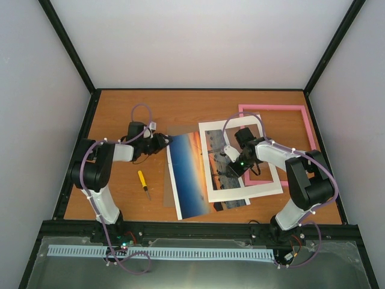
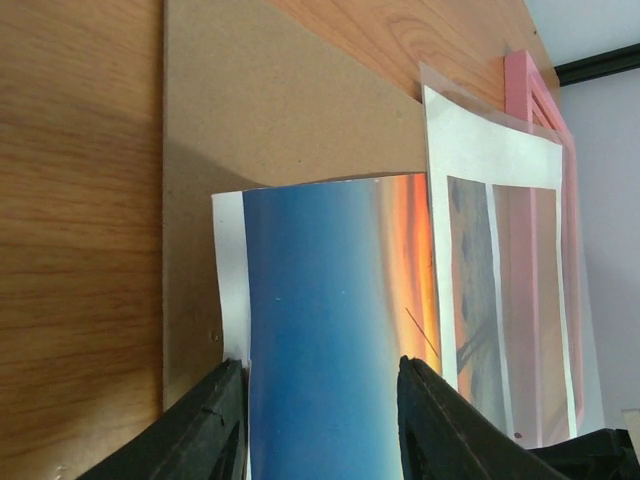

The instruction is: Take the photo out of the frame

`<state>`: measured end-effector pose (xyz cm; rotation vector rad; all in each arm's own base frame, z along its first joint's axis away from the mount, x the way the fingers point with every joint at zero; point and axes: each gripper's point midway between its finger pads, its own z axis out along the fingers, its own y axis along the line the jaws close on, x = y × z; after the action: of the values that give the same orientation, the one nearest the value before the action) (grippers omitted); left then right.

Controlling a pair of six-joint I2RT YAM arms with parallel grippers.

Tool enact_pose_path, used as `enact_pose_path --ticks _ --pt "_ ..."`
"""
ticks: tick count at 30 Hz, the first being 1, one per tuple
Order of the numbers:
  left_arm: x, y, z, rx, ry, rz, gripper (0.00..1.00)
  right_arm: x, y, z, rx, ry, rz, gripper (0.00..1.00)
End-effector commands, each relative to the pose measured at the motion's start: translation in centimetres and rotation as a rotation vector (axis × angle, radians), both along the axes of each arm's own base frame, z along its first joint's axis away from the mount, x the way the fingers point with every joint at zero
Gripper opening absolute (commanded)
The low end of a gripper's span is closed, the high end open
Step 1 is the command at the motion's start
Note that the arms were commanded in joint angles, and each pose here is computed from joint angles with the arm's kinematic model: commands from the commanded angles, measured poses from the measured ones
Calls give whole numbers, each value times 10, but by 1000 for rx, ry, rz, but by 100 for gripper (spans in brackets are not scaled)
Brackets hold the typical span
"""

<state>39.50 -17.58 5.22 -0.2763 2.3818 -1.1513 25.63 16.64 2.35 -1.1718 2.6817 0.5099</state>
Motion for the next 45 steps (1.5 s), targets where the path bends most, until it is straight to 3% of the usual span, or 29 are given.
enact_pose_path --ticks 1,13,19,23,33,41,45 --pt "-1 0 -8 -4 15 -10 40 -3 -7 -12 -60 20 3 40" --pt "-2 -4 -13 -6 2 -47 25 -4 -8 -14 -67 27 5 40" --pt "-3 -2 -23 8 31 -40 29 -4 -8 -14 -67 27 4 40" --pt "-5 -5 -22 -5 20 -61 16 -4 -8 -14 -67 28 5 40" --pt "-7 -12 -13 -45 -12 -101 16 -4 -8 -14 -68 28 5 39" --pt "-10 -11 0 -48 -32 -100 2 8 -8 10 -54 -67 -8 39" --pt "-11 -9 9 -31 -34 -94 1 16 -11 30 -37 -148 -25 41"
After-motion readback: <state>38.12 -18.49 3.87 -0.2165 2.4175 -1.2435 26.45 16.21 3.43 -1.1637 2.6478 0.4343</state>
